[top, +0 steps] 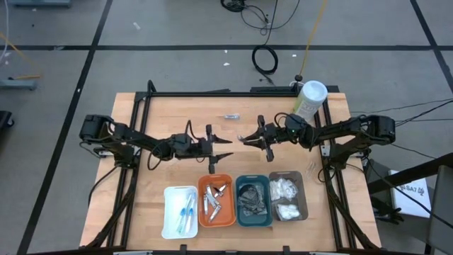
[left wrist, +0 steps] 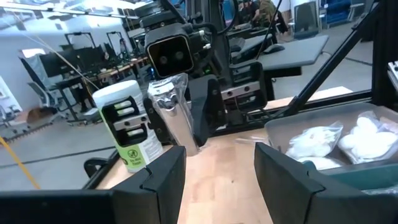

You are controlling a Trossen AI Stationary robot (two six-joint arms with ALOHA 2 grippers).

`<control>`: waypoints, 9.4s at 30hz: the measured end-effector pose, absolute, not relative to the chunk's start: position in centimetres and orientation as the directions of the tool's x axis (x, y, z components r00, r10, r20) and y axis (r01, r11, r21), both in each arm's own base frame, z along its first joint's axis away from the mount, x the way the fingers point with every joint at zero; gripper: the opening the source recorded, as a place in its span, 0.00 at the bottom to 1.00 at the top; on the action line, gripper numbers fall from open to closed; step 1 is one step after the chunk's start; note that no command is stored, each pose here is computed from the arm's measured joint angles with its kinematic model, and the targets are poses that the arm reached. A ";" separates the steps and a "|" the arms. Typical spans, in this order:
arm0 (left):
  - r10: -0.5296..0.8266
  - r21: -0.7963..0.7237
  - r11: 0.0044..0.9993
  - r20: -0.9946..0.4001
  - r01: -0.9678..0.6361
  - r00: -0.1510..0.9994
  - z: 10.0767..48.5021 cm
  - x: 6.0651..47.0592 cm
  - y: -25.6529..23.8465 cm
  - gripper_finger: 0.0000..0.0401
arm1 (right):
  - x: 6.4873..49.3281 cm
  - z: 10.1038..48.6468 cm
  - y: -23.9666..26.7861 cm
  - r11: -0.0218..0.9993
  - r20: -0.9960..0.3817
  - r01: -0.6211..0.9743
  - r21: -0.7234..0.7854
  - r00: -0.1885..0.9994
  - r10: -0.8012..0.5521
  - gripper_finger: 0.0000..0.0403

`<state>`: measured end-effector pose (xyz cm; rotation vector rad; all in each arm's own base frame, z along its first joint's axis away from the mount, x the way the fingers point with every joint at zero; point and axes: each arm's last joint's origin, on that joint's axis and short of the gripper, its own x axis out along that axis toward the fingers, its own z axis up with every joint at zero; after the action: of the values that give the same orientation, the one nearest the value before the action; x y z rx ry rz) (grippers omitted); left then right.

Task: Pick & Place Travel size toiletries
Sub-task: Put the silver nail cutter into the orange bin

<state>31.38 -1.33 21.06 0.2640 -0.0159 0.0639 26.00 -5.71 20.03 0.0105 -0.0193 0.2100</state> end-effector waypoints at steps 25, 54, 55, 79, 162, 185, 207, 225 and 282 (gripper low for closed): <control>0.022 0.142 0.989 0.079 -0.034 0.997 21.6 31.4 -0.9 0.47 | 26.0 20.1 -5.7 0.978 0.030 -0.207 0.018 0.978 0.206 0.08; 0.042 0.055 0.997 0.204 -0.055 0.978 20.6 33.1 -0.2 0.47 | 26.0 20.2 -5.7 0.978 0.035 -0.208 0.016 0.978 0.207 0.08; 0.045 0.059 0.997 0.189 -0.057 0.981 20.7 33.3 -0.1 0.47 | 26.0 20.2 -5.7 0.978 0.035 -0.208 0.016 0.978 0.207 0.08; 0.082 0.086 0.992 0.168 -0.098 0.982 21.9 34.7 1.3 0.47 | 26.1 20.2 -5.5 0.977 0.038 -0.214 0.015 0.976 0.213 0.08; 0.060 0.056 0.996 0.040 -0.062 0.997 23.2 36.0 0.9 0.09 | 25.8 19.9 -5.5 0.972 -0.038 -0.209 0.108 0.976 0.214 0.41; -0.524 -0.473 0.836 -0.534 0.280 0.663 20.1 31.0 -10.5 0.15 | 22.8 22.4 -4.8 0.979 -0.046 -0.180 0.099 0.982 0.185 0.55; -0.491 -0.460 0.853 -0.549 0.246 0.677 20.3 31.4 -7.2 0.51 | 22.8 22.4 -4.9 0.984 -0.048 -0.141 0.106 0.988 0.147 0.55; -0.152 -0.029 0.988 -0.385 0.153 0.910 25.4 27.5 1.7 0.52 | 31.7 19.5 -10.4 0.982 -0.535 0.186 -0.028 0.827 -0.172 0.53; 0.083 -0.213 0.966 -0.286 -0.148 0.955 21.2 25.4 5.9 0.52 | 33.9 22.1 -13.0 1.000 -0.648 0.019 -0.008 0.762 -0.020 0.06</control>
<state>25.42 5.93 21.23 -0.2354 0.2786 0.1185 33.94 -13.00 22.08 -0.0008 0.7046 -0.0209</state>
